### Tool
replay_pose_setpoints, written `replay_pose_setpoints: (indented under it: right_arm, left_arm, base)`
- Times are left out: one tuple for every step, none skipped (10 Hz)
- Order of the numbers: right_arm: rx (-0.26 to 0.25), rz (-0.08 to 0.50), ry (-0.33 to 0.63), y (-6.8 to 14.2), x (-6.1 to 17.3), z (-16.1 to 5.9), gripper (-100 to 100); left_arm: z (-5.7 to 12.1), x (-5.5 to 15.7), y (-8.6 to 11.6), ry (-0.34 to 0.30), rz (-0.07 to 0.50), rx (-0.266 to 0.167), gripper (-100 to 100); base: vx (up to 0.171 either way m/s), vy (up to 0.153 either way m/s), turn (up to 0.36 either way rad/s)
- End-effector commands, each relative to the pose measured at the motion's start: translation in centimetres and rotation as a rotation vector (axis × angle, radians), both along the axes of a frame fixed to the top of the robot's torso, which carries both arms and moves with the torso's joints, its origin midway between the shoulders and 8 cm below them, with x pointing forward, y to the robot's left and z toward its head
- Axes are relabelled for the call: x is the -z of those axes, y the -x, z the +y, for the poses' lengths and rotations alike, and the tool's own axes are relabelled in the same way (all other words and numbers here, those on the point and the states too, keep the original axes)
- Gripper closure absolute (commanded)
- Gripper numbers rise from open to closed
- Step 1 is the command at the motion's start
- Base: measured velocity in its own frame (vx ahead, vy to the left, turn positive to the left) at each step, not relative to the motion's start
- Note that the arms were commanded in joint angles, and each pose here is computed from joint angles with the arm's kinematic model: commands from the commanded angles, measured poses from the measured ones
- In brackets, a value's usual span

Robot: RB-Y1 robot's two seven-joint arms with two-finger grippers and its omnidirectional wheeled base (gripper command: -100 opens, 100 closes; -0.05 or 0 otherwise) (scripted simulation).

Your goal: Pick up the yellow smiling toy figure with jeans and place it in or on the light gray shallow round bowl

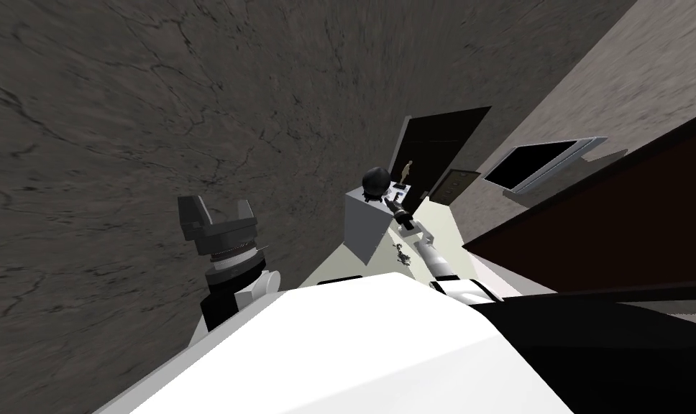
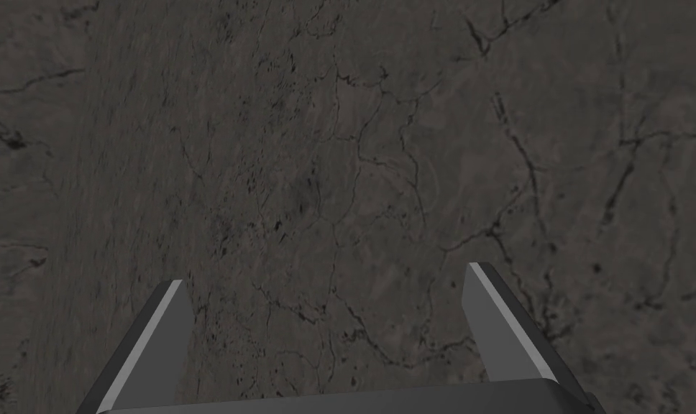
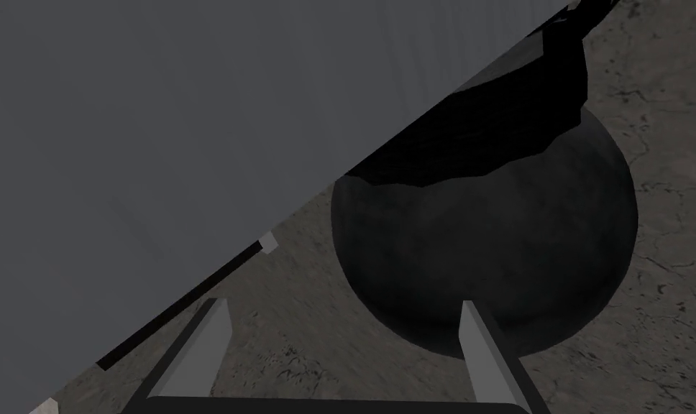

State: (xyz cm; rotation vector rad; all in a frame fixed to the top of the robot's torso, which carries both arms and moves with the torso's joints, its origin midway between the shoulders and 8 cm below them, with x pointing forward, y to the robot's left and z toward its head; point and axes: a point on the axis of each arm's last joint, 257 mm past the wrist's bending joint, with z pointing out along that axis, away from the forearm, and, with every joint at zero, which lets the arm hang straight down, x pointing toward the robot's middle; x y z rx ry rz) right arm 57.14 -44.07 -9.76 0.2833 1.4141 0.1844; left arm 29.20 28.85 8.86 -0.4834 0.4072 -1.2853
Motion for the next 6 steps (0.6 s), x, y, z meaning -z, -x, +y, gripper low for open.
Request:
replay_pose_setpoints:
  right_arm:
    - [0.038, 0.022, 0.049, -1.0, -0.2, -1.6, -100]
    - [0.055, 0.047, 0.044, -0.9, 1.0, -2.5, -100]
    - [0.082, 0.054, 0.091, -1.8, -0.1, -3.6, -100]
    - [0.095, 0.072, 0.088, -1.8, 0.7, -4.2, -100]
    - [0.103, 0.085, 0.085, -1.7, 1.4, -4.7, -100]
    - [0.135, 0.096, 0.128, -2.5, 0.4, -6.0, -100]
  left_arm:
    - [0.0, 0.0, 0.0, 0.0, 0.0, 0.0, 0]
    - [0.0, 0.0, 0.0, 0.0, 0.0, 0.0, 0]
    - [0.0, 0.0, 0.0, 0.0, 0.0, 0.0, 0]
    - [0.0, 0.0, 0.0, 0.0, 0.0, 0.0, 0]
    - [0.0, 0.0, 0.0, 0.0, 0.0, 0.0, 0]
    - [0.0, 0.0, 0.0, 0.0, 0.0, 0.0, 0]
  base:
    - [-0.015, 0.032, 0.042]
    - [-0.012, 0.034, 0.034]
    - [-0.017, 0.056, 0.052]
    - [-0.011, 0.053, 0.028]
    - [-0.002, 0.024, 0.001]
    - [-0.004, 0.036, 0.041]
